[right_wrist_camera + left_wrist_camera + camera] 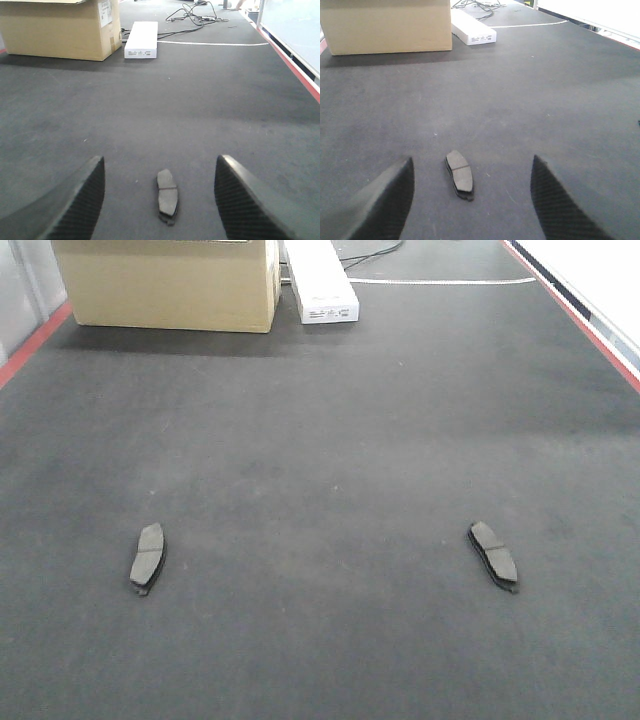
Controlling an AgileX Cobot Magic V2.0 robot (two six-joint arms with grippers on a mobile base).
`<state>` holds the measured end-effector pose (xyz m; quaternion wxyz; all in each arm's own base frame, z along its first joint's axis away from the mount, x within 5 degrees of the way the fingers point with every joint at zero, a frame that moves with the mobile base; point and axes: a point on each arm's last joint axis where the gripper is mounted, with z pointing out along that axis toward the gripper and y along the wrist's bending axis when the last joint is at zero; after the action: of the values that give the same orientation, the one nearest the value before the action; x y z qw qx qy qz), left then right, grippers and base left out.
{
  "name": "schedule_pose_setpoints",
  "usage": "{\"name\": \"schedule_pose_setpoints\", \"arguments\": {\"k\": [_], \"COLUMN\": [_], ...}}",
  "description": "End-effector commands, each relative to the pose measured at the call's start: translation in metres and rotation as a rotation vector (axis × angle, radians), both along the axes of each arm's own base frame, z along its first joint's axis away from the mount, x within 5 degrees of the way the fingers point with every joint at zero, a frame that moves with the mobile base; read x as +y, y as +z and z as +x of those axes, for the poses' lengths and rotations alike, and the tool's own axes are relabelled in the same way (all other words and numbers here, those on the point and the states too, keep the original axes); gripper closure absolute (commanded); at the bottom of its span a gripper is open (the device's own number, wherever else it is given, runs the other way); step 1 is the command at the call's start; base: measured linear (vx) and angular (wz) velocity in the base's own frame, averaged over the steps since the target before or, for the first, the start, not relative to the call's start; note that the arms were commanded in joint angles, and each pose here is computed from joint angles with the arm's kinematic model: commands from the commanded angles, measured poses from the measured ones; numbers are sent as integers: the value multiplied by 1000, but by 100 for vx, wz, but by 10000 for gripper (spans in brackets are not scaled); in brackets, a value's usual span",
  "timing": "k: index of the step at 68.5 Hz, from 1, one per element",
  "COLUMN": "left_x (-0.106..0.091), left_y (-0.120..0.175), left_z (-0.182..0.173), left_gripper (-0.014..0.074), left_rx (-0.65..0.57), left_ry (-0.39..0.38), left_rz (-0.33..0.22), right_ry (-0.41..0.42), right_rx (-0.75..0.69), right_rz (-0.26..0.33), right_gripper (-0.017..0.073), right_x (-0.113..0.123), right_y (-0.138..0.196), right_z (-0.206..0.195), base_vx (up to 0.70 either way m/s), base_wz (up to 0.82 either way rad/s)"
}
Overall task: Move and align brake pads A on conveyor
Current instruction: 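Back the base away from the conveyor belt and turn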
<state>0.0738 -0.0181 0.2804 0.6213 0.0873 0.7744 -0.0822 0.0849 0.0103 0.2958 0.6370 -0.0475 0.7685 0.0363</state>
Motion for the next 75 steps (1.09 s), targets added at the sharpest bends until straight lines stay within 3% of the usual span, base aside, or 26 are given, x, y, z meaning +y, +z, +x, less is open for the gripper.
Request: {"name": "schedule_pose_setpoints", "arguments": {"k": [1,75], "left_x": [-1,-1], "left_y": [13,13], "left_z": [2,2], "left_gripper": [105,105], "left_rx": [-78,-77], "left_ry": [-8,-8], "left_rz": [-21,-21], "right_ry": [-11,-10], "right_rx": [-86,-82], "right_rz": [-5,-5], "right_gripper": [96,96], "right_x": [-1,-1], "right_y": [14,13], "right_z": [2,2], "base_vx": [-16,-33], "base_wz": [0,3]}}
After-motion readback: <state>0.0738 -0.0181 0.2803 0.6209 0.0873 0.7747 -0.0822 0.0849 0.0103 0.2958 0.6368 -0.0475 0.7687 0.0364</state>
